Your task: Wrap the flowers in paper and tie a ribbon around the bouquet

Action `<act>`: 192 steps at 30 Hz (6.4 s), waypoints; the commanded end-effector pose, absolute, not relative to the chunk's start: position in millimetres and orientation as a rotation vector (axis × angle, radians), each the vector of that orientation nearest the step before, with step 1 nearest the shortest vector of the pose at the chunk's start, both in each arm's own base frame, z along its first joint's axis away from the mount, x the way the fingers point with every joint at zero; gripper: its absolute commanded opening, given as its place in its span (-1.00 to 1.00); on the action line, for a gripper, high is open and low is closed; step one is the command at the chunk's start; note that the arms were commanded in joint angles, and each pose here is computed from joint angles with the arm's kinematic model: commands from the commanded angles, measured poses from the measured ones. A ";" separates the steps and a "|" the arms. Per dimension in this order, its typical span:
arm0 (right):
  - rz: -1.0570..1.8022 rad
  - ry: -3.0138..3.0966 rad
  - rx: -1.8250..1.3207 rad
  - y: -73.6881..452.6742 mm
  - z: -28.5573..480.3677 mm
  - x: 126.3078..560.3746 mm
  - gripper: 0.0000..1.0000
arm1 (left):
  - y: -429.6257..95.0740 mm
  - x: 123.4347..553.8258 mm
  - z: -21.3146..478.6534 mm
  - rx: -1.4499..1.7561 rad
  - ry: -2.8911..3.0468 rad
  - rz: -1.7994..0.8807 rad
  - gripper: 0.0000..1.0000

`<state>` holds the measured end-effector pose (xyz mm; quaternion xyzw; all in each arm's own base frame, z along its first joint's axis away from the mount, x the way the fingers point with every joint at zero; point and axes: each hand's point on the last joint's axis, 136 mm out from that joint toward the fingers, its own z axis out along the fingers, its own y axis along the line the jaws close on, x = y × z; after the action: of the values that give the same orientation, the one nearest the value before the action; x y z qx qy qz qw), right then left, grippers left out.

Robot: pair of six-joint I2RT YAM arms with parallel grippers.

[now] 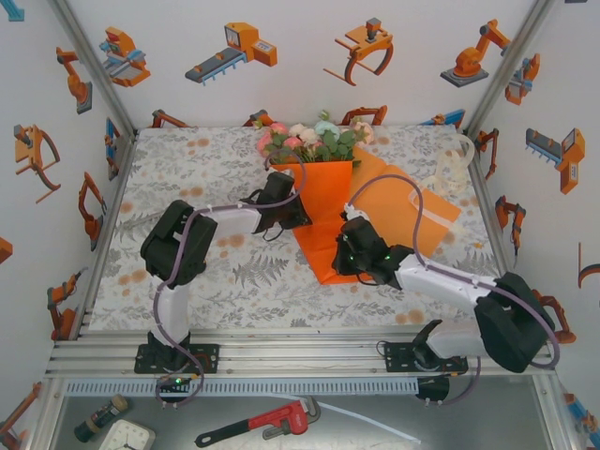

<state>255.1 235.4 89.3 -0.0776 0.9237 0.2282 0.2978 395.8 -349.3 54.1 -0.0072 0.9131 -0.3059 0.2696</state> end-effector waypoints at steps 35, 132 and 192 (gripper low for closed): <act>0.830 2.610 -0.059 255.1 45.9 241.6 -1.00 | -204.1 581.6 110.9 -0.394 2.173 -0.843 -0.64; 0.580 2.130 0.949 -26.7 53.1 324.1 -0.36 | -350.9 286.8 27.3 0.193 2.611 -0.984 -0.58; 0.263 2.400 0.523 46.8 80.6 290.1 0.37 | -378.3 293.6 36.8 0.250 2.586 -0.996 -0.58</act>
<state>296.0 56.4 78.9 0.2011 0.9176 0.1260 0.3188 294.0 -379.1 41.4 0.0769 0.9088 -0.3700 0.1767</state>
